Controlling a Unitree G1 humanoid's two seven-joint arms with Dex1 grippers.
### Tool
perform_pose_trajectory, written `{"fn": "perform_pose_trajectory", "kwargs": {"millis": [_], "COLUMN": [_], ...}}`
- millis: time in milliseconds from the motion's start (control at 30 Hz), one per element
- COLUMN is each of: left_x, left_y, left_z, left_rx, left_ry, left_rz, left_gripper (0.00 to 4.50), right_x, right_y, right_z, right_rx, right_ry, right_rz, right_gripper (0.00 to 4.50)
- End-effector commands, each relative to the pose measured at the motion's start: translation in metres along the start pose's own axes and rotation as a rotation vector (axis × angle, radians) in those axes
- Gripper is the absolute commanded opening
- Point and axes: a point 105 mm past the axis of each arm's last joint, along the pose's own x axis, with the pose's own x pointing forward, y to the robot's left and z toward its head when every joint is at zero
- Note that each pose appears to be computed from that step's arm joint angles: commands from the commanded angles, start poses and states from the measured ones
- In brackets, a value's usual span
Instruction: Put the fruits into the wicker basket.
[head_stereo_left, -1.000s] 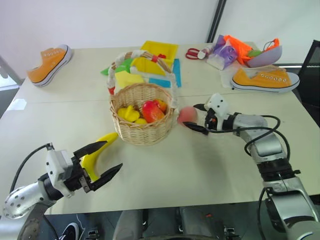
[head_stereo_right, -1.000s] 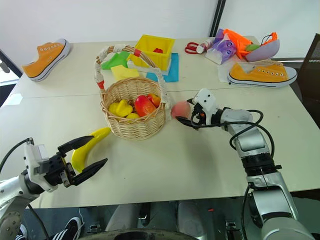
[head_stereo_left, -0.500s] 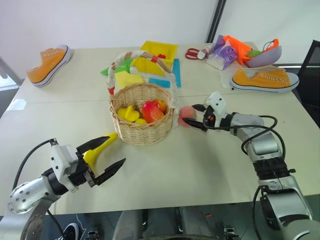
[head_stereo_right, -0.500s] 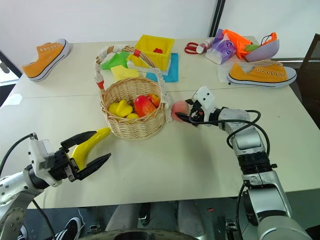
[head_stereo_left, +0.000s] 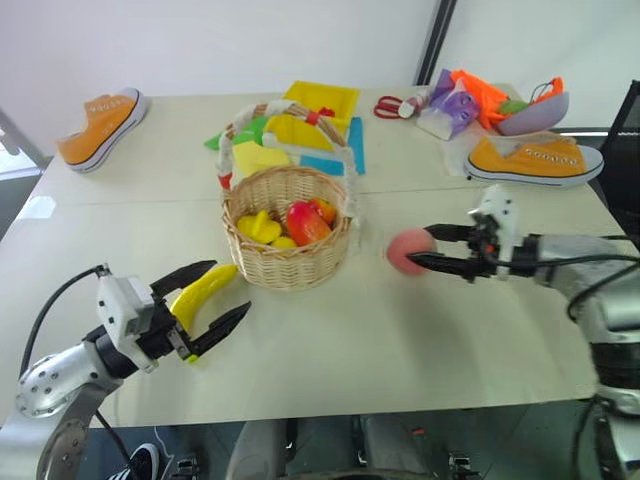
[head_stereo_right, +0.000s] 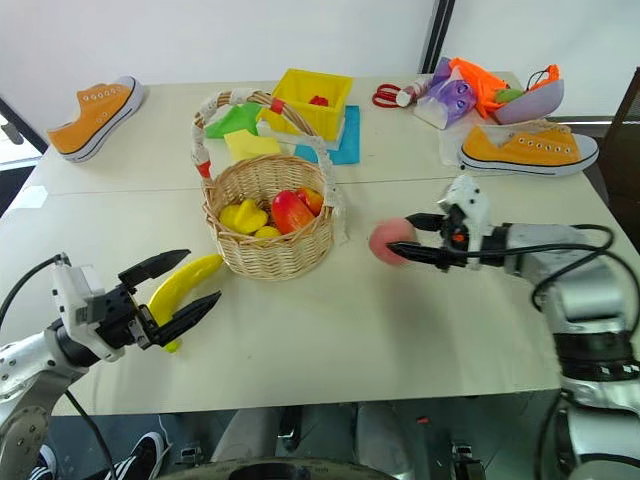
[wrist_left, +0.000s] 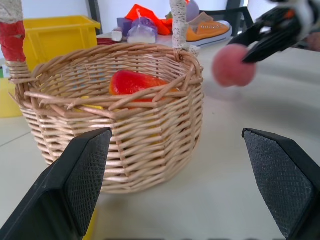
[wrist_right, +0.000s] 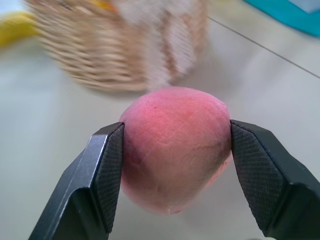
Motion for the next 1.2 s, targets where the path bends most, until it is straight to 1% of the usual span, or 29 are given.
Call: {"fn": "perform_pose_trajectory", "kwargs": {"millis": [33, 67, 133, 200, 333, 433, 500, 567, 733, 767, 800, 900, 967, 1067, 1133, 1200], "left_x": [-0.004, -0.005, -0.012, -0.02, -0.029, -0.032, -0.033, -0.031, -0.031, -0.032, -0.032, -0.035, -0.037, -0.038, -0.04, -0.04], "left_y": [0.007, 0.01, 0.018, 0.026, 0.037, 0.043, 0.046, 0.044, 0.037, 0.037, 0.036, 0.035, 0.035, 0.035, 0.042, 0.051], "left_z": [0.008, 0.009, 0.012, 0.014, 0.012, 0.01, 0.006, 0.003, 0.002, 0.001, 0.001, -0.002, -0.006, -0.012, -0.014, -0.022], "left_rx": [0.031, 0.029, 0.019, 0.019, 0.038, 0.049, 0.04, 0.028, 0.01, 0.004, -0.003, -0.015, -0.016, -0.018, -0.017, -0.019], "left_ry": [-0.024, -0.031, -0.047, -0.055, -0.048, -0.049, -0.046, -0.052, -0.063, -0.065, -0.066, -0.058, -0.044, -0.018, -0.011, 0.022], "left_rz": [0.019, 0.027, 0.061, 0.1, 0.161, 0.199, 0.226, 0.224, 0.232, 0.234, 0.236, 0.242, 0.249, 0.253, 0.288, 0.333], "left_gripper": [4.5, 4.5, 4.5, 4.5, 4.5, 4.5, 4.5, 4.5, 4.5, 4.5, 4.5, 4.5, 4.5, 4.5, 4.5, 4.5], "right_x": [-0.001, 0.002, 0.013, 0.031, 0.064, 0.094, 0.11, 0.123, 0.143, 0.145, 0.146, 0.143, 0.139, 0.122, 0.107, 0.086], "right_y": [0.027, 0.034, 0.047, 0.056, 0.062, 0.068, 0.073, 0.077, 0.065, 0.061, 0.059, 0.064, 0.066, 0.072, 0.073, 0.072], "right_z": [0.03, 0.04, 0.07, 0.092, 0.123, 0.131, 0.136, 0.135, 0.129, 0.127, 0.125, 0.123, 0.124, 0.129, 0.124, 0.113], "right_rx": [-0.014, -0.015, -0.031, -0.078, -0.146, -0.262, -0.247, -0.305, -0.378, -0.395, -0.422, -0.394, -0.375, -0.343, -0.311, -0.29], "right_ry": [-0.074, -0.104, -0.22, -0.3, -0.416, -0.424, -0.456, -0.456, -0.436, -0.423, -0.419, -0.434, -0.45, -0.499, -0.493, -0.45], "right_rz": [0.123, 0.153, 0.207, 0.208, 0.172, 0.132, 0.145, 0.147, 0.07, 0.044, 0.033, 0.078, 0.097, 0.147, 0.184, 0.22], "right_gripper": [3.17, 3.17, 3.17, 3.17, 3.17, 3.17, 3.17, 3.17, 3.17, 3.17, 3.46, 4.43, 4.43, 4.43, 4.43, 4.43]}}
